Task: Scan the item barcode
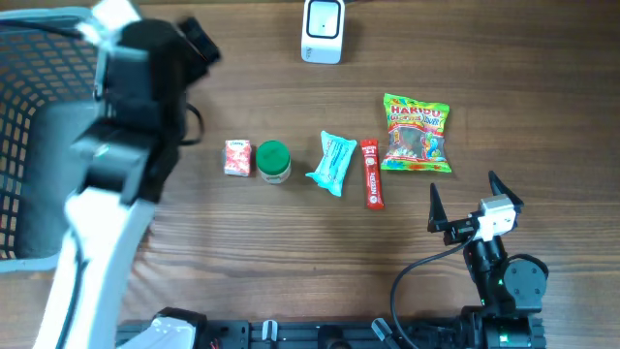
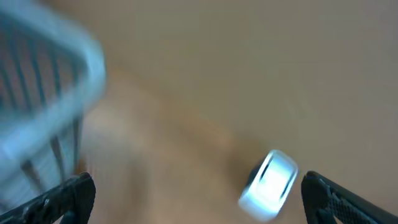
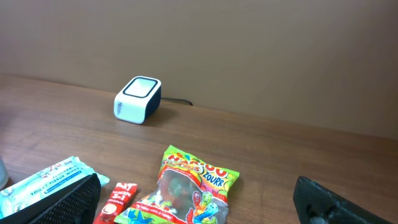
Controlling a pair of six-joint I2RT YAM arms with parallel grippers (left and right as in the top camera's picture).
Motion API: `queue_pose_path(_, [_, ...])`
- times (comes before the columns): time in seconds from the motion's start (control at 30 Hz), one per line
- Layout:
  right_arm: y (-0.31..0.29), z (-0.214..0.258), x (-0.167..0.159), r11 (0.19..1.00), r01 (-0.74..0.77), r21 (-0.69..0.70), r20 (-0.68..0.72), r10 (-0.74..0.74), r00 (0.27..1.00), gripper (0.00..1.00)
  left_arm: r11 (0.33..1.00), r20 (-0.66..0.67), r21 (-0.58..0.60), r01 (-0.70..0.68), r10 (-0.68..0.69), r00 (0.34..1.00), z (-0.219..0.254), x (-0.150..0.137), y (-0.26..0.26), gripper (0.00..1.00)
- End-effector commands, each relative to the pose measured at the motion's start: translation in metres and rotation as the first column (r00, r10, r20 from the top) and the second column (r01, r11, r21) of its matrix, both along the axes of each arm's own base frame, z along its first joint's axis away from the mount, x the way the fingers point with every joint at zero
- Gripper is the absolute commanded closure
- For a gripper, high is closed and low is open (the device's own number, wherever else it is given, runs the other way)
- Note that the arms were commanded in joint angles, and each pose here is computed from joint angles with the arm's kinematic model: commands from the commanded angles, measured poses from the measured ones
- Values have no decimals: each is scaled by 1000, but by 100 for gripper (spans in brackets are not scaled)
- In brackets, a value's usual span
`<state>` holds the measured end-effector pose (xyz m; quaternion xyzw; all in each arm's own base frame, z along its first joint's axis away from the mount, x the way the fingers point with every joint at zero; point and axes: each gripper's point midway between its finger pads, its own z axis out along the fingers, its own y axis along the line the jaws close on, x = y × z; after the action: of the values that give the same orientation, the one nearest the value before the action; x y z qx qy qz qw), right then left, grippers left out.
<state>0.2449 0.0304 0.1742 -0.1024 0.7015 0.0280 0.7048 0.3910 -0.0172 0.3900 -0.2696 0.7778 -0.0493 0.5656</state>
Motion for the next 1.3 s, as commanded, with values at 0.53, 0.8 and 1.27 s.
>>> queue_pose_path(0.53, [0,0,0,1000,4,1,3,-4,1000,0,902,530,254,-349,171,830,250,-199,92,0])
queue_pose_path(0.8, [0,0,0,1000,4,1,3,-4,1000,0,936,578,119,-331,206,790,235,-254,105,0])
queue_pose_path(1.27, [0,0,0,1000,4,2,3,-4,1000,0,981,722,74,-181,73,688,188,-317,94,0])
